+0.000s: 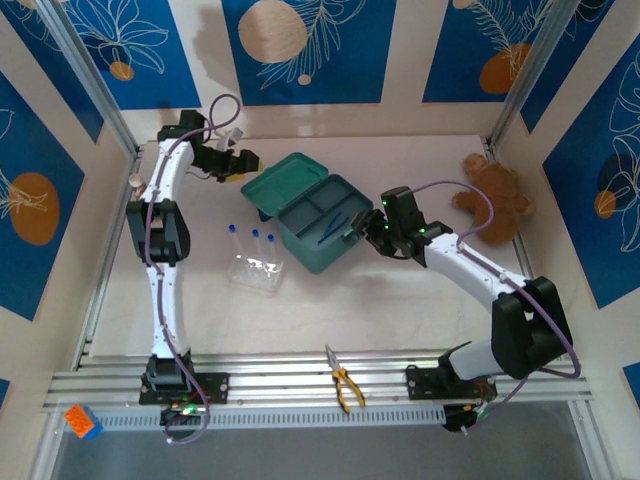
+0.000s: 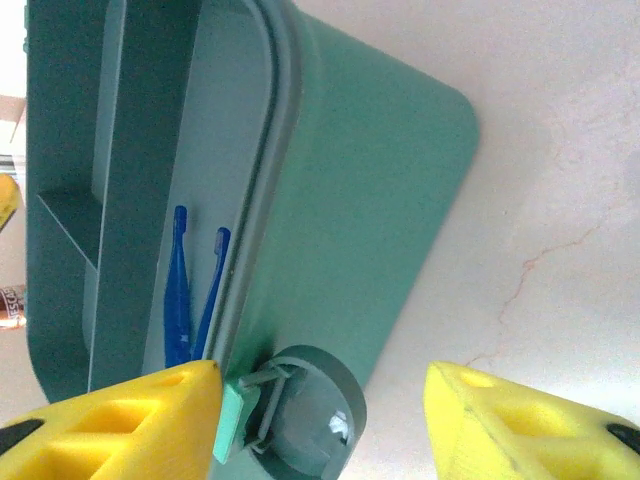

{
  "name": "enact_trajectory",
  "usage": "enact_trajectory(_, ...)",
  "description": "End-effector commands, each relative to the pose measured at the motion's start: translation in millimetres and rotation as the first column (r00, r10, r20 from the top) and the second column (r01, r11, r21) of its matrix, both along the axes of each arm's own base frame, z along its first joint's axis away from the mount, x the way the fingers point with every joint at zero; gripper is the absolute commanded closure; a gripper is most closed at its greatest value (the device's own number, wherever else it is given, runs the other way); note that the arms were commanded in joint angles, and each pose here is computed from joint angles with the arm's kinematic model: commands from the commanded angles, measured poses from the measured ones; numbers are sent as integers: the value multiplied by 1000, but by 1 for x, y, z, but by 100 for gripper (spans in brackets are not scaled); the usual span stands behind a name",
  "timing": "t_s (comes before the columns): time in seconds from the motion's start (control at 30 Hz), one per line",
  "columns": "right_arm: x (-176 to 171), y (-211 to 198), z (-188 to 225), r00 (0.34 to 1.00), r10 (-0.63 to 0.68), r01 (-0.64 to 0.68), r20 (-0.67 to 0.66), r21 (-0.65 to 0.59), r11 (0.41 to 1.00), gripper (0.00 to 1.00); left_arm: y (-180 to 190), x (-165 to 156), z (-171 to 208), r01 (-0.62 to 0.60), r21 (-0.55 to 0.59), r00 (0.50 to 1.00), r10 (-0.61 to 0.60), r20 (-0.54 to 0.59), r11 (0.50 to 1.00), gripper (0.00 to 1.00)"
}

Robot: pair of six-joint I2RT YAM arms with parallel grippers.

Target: Organize the chemistry lab equipment

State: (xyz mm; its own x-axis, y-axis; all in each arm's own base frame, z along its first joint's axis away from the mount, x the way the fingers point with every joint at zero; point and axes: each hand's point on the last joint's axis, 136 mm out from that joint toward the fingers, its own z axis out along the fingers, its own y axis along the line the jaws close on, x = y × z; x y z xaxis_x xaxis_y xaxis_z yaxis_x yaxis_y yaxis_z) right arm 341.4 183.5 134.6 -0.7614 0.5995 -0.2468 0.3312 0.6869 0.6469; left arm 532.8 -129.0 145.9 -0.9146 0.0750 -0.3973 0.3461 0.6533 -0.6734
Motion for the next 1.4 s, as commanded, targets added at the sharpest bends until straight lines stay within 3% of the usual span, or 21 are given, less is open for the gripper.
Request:
enact_trajectory(0.0,2,1,-2,1000,1,0,-9,34,999,43,11,5,-10,-4,-42,1000,4,-7,999,7)
enact_trajectory(0.3,12,-3,5,1000,-3,3,2,29,1000,44,13,6,-37,-13,-65,998,10,-55,998,7)
enact_trajectory(0.57,14,-11,16,1000,-10,10,16,17,1000,43,-2,-6,-39,5,-229,994,-30,-104,973,7)
enact_trajectory(1.07,4,-29,18,999,-41,41,5,1,999,43,-16,-9,1,-22,-422,991,-37,-130,906,8)
enact_trajectory(1.37,3,-33,22,999,-42,42,12,4,999,44,-19,-15,54,-7,-468,997,-29,-70,884,9)
